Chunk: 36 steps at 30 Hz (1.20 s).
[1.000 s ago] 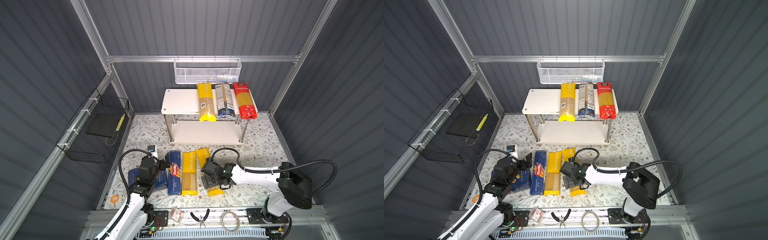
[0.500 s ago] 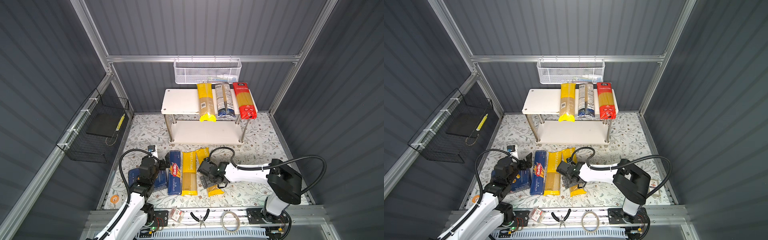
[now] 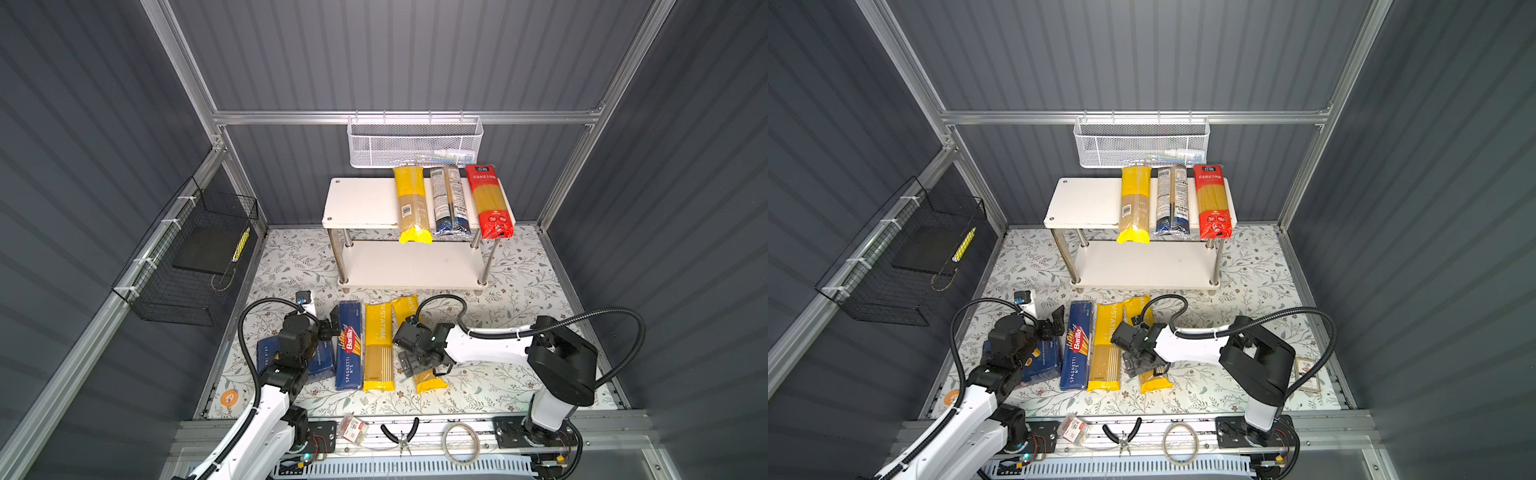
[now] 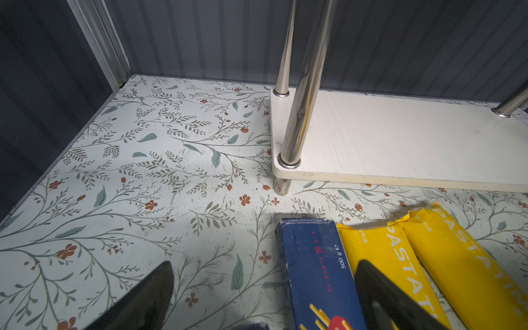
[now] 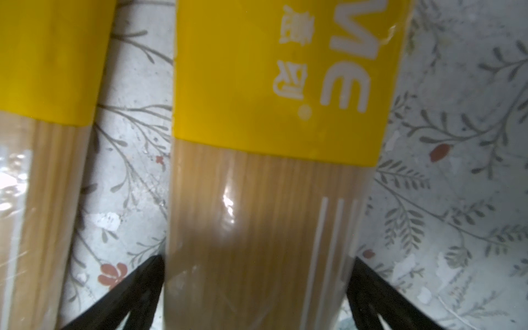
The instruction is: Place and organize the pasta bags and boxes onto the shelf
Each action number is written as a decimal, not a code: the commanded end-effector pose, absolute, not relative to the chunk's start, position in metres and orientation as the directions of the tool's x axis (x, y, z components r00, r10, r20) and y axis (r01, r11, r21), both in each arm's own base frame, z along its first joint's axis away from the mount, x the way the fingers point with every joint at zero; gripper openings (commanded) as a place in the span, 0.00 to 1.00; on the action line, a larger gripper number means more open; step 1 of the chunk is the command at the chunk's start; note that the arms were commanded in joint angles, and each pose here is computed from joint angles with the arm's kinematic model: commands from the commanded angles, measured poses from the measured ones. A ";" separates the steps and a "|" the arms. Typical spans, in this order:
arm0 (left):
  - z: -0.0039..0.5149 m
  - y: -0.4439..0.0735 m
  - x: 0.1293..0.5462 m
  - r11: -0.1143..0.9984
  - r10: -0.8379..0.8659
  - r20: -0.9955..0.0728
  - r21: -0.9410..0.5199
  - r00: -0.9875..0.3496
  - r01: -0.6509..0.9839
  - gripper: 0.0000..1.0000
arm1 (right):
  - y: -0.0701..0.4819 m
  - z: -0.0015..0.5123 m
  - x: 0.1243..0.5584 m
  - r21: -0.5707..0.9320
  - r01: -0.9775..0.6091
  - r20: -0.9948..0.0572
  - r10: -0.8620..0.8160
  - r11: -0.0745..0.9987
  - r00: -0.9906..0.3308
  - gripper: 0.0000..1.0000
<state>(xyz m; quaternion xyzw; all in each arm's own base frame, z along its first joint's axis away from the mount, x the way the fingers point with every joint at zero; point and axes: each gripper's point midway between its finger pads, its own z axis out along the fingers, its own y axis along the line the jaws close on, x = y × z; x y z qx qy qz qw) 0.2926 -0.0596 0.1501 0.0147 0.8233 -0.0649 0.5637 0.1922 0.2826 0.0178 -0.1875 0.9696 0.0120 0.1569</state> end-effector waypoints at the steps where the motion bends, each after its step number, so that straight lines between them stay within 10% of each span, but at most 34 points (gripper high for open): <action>1: 0.156 -0.062 0.294 0.989 -0.047 -0.935 -0.092 -0.350 0.112 0.99 | 0.272 0.003 0.184 -0.068 -0.364 -0.262 -0.368 0.929 -0.892 0.99; 36: 0.156 -0.063 0.294 0.989 -0.044 -0.935 -0.092 -0.351 0.119 0.99 | 0.276 0.010 0.186 0.004 -0.301 -0.308 -0.285 0.954 -0.908 0.65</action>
